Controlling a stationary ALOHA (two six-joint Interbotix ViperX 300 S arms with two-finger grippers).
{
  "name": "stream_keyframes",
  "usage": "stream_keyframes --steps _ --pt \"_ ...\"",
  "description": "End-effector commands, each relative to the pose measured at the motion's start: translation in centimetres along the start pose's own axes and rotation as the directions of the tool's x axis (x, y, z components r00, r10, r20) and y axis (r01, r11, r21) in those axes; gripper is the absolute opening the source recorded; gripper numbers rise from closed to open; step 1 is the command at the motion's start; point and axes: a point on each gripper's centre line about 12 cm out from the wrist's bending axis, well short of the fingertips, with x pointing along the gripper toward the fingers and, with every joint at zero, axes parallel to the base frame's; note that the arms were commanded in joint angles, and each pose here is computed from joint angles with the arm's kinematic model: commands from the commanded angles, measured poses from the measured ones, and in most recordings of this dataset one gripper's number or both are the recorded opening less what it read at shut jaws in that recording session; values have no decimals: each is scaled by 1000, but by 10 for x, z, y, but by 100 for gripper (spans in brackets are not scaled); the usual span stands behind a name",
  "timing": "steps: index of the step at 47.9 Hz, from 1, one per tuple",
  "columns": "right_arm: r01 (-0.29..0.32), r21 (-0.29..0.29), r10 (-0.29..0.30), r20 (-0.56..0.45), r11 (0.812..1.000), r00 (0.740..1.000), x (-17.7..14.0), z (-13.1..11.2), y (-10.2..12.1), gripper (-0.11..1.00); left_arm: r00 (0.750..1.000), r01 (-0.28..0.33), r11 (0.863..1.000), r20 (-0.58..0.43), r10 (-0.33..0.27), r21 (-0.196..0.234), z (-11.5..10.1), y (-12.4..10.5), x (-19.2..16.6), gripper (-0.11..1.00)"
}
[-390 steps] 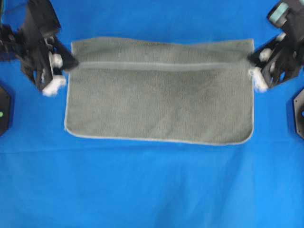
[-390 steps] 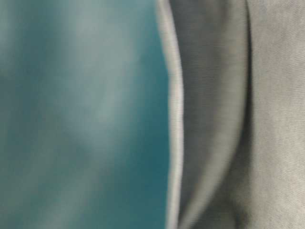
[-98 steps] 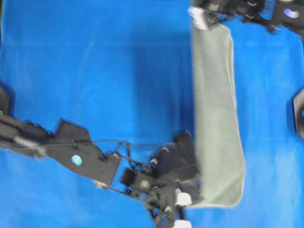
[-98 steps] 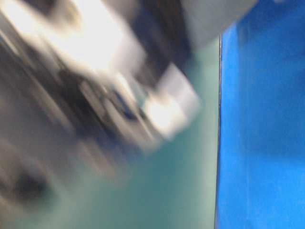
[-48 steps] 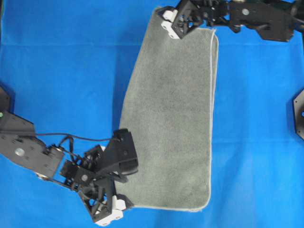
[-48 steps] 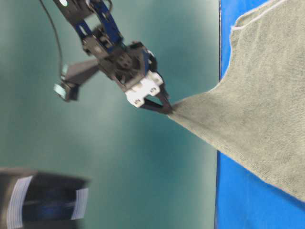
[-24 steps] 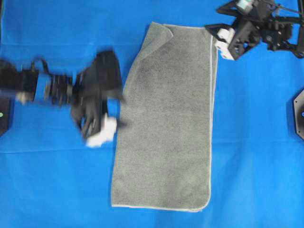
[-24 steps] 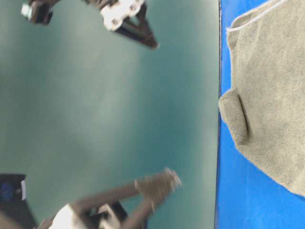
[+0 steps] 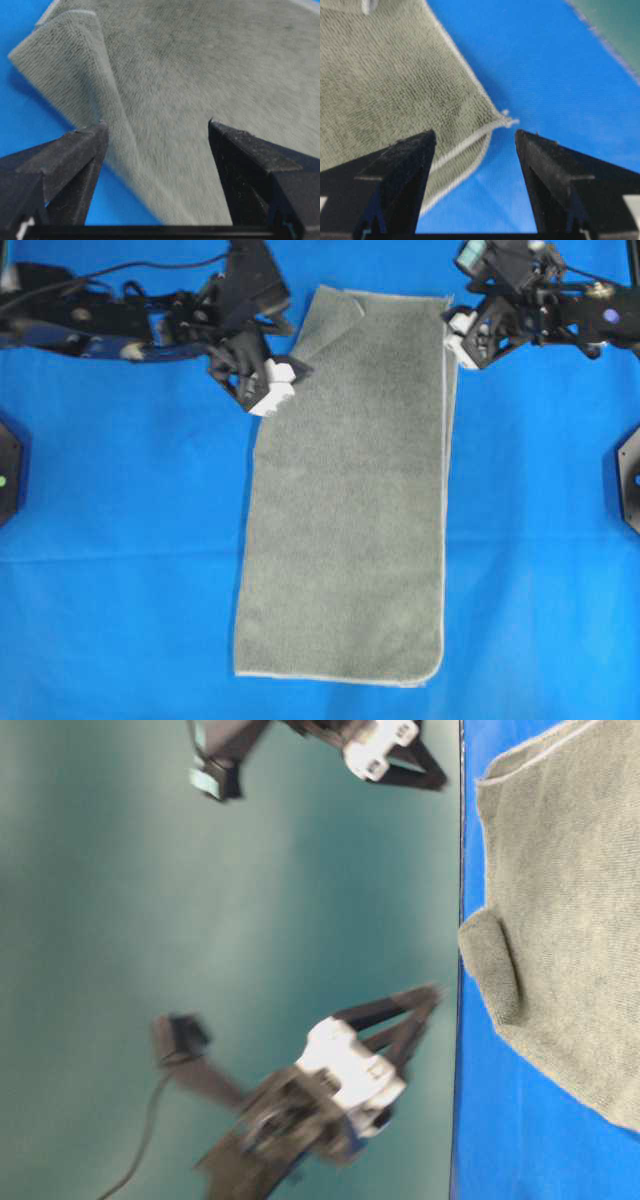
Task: Fold a large towel.
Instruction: 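Regrasp the towel's far short edge with both grippers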
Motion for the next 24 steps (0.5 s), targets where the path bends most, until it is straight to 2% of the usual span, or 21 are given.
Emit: stream_keyframes --steps 1,12,20,24 --pt "-17 16 17 5 1000 1000 15 9 -1 64 999 -2 1000 34 3 -3 9 2 17 75" --pt "14 30 -12 -77 999 997 52 -2 -14 64 998 -39 999 38 40 -30 10 24 55 75" --pt "-2 27 4 -92 1000 996 63 -5 -12 64 995 -73 996 66 77 -60 18 46 63 76" --pt "-3 24 5 -93 1000 996 63 -6 -11 59 994 -80 995 66 84 -66 19 50 63 73"
